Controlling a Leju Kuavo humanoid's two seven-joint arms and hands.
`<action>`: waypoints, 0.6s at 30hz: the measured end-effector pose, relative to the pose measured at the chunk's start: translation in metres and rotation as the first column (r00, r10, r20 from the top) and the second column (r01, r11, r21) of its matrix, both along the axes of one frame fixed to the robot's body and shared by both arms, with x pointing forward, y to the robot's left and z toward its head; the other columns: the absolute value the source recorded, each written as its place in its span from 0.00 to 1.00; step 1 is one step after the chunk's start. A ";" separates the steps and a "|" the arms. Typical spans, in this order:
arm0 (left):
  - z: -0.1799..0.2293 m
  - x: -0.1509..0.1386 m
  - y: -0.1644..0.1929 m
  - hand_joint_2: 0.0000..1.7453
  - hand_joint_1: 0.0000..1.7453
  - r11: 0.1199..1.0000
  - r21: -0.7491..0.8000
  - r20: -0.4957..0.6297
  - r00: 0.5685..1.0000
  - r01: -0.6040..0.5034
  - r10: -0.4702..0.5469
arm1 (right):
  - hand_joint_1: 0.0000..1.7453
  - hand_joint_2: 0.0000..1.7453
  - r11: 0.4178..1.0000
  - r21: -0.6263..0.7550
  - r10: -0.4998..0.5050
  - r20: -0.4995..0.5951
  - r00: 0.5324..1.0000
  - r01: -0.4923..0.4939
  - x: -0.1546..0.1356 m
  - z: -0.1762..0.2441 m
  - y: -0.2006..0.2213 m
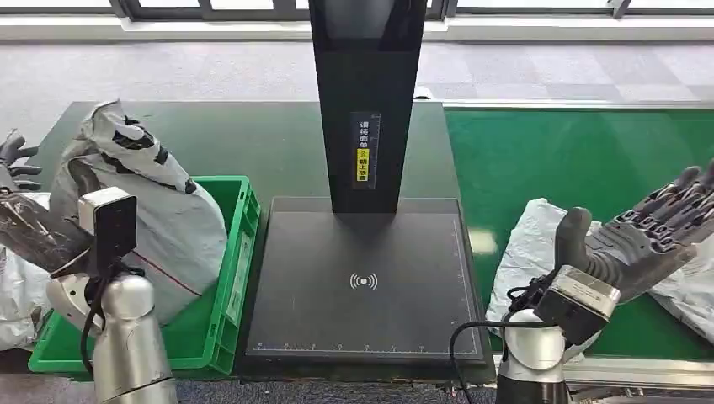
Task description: Moved the parcel from conveyor to table for the left to box.
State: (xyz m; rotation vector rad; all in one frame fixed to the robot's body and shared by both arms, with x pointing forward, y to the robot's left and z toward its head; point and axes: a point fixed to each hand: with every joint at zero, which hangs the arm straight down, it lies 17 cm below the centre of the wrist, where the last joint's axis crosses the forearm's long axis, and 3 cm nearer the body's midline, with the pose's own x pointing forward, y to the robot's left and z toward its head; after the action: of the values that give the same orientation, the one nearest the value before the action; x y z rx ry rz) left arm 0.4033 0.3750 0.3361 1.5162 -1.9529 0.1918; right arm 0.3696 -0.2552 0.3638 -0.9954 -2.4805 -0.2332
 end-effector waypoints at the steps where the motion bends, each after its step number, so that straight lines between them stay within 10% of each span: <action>1: -0.006 0.005 -0.003 1.00 0.00 1.000 0.006 -0.028 1.000 0.001 -0.001 | 0.00 1.00 1.000 -0.003 -0.001 0.000 1.000 0.001 0.000 0.000 0.000; 18: -0.025 0.021 -0.007 1.00 0.00 0.999 -0.037 -0.094 0.996 0.009 -0.012 | 0.00 1.00 1.000 -0.010 0.004 -0.022 1.000 -0.004 0.004 -0.007 0.003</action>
State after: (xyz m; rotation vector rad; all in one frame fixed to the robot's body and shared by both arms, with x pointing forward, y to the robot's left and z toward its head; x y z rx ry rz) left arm 0.4243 0.3684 0.3114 1.4648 -1.8734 0.1478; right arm 0.3741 -0.2519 0.3570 -0.9919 -2.4658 -0.2074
